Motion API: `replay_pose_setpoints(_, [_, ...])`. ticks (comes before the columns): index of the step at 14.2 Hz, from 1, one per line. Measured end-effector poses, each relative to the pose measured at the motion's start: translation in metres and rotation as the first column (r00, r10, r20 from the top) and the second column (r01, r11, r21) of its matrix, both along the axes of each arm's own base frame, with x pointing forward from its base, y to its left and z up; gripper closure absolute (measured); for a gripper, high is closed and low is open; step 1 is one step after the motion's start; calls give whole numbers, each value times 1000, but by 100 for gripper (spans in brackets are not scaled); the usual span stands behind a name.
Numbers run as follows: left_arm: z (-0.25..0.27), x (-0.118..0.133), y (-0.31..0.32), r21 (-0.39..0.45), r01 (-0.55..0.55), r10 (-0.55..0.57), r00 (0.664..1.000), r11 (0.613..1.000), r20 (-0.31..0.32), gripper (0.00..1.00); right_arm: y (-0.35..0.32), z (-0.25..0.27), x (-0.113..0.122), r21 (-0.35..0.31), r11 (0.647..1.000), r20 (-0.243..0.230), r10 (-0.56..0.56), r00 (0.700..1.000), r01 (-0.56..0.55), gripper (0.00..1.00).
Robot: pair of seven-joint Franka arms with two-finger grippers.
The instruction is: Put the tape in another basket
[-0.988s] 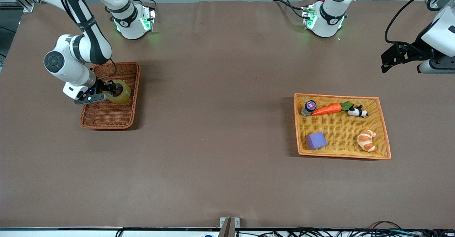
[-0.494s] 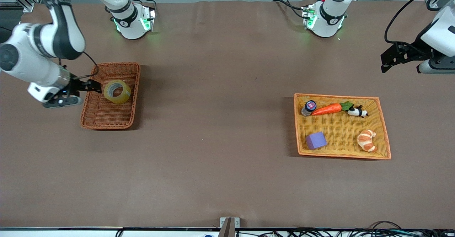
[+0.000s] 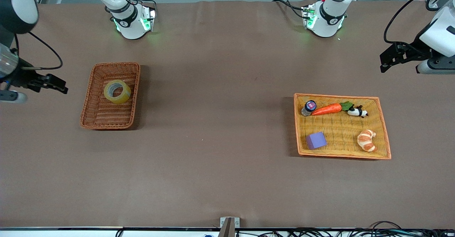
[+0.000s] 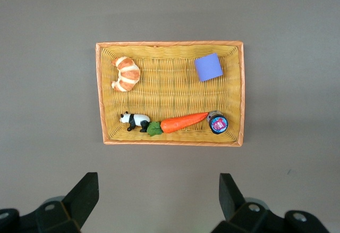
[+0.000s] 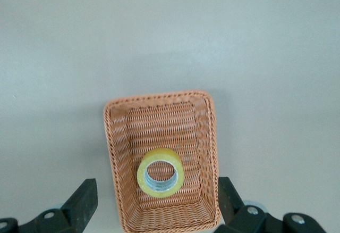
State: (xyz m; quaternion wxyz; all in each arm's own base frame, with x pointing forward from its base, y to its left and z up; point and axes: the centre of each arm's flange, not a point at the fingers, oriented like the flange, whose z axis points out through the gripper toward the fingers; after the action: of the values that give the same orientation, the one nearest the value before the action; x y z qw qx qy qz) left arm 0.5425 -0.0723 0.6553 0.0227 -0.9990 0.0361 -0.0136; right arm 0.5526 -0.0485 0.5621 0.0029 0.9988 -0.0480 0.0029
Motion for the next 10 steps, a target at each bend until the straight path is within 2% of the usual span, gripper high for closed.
replay_pose_setpoints(2, [0, 0, 0, 0, 1, -1, 1000, 1000, 0, 0, 0, 44, 1, -3, 1000, 41, -6, 999, 6, 0])
replay_pose_setpoints(5, [0, 0, 0, 0, 1, -1, 1000, 1000, 1, 0, -2, 95, -6, -6, 1000, 75, -13, 997, 14, 0])
replay_pose_setpoints(10, [1, 0, 0, 0, 13, -13, 1000, 1000, 1, 0, -5, 108, -15, -3, 1000, 14, -21, 1000, 21, 0])
